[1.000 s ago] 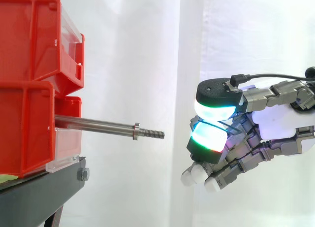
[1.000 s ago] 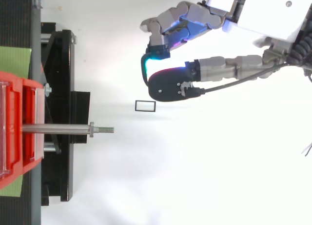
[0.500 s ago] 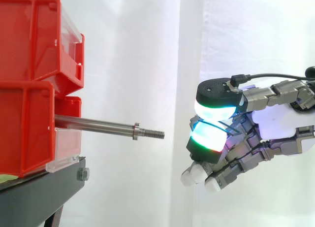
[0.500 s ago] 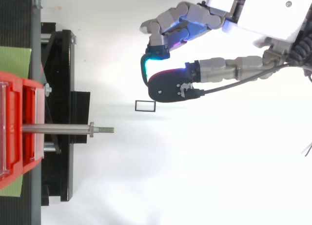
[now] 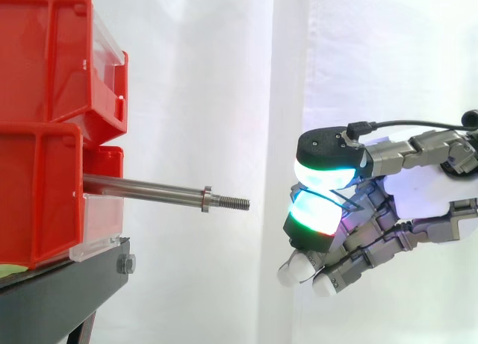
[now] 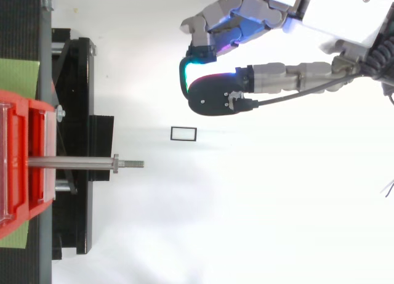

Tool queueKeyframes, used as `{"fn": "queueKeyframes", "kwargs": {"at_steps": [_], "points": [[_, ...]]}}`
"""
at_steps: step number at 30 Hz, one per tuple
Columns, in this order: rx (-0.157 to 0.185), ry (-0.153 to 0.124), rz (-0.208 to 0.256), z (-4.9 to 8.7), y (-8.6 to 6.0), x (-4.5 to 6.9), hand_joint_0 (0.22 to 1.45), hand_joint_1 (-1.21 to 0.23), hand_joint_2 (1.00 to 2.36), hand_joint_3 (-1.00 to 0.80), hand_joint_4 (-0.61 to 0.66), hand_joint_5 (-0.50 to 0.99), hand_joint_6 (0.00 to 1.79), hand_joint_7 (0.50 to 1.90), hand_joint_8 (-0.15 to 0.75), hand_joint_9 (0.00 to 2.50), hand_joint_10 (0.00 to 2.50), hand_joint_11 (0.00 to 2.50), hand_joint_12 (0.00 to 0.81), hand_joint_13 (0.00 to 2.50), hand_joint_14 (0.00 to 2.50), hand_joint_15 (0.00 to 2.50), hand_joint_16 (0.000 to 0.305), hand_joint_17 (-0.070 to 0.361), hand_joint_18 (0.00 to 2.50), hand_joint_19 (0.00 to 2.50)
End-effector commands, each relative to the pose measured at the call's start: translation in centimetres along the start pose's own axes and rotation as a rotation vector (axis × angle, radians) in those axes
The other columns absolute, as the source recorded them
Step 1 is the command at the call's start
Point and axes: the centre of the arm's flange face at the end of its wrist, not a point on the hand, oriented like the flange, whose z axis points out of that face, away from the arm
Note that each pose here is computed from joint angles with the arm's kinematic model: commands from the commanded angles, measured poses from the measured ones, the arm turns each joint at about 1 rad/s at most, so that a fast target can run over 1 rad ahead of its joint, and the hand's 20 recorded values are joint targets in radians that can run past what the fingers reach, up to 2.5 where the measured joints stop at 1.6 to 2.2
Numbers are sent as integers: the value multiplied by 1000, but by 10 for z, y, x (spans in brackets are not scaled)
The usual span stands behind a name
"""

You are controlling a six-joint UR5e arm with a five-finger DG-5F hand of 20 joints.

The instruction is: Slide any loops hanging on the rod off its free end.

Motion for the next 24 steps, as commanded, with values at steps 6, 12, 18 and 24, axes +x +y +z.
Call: {"fn": "queueKeyframes", "kwargs": {"at_steps": [6, 12, 18, 24], "points": [[-69, -18, 43, -4, -32, 17, 529, -696, 1017, -15, -68, -105, 869, 1110, 275, 790, 12, 360, 394, 373, 4, 123, 60, 135, 421, 274], [-91, -15, 83, -11, -52, 26, 528, -695, 1015, -11, -44, -102, 867, 1118, 283, 789, 12, 368, 400, 378, 4, 125, 61, 138, 431, 270], [-97, -13, 75, -13, -53, 30, 528, -694, 1015, -10, -43, -100, 866, 1125, 285, 794, 12, 364, 402, 377, 4, 124, 62, 139, 434, 269], [-100, -5, 62, -13, -52, 33, 527, -693, 1015, -7, -50, -99, 865, 1122, 288, 796, 12, 365, 402, 377, 4, 117, 62, 139, 435, 268]]}}
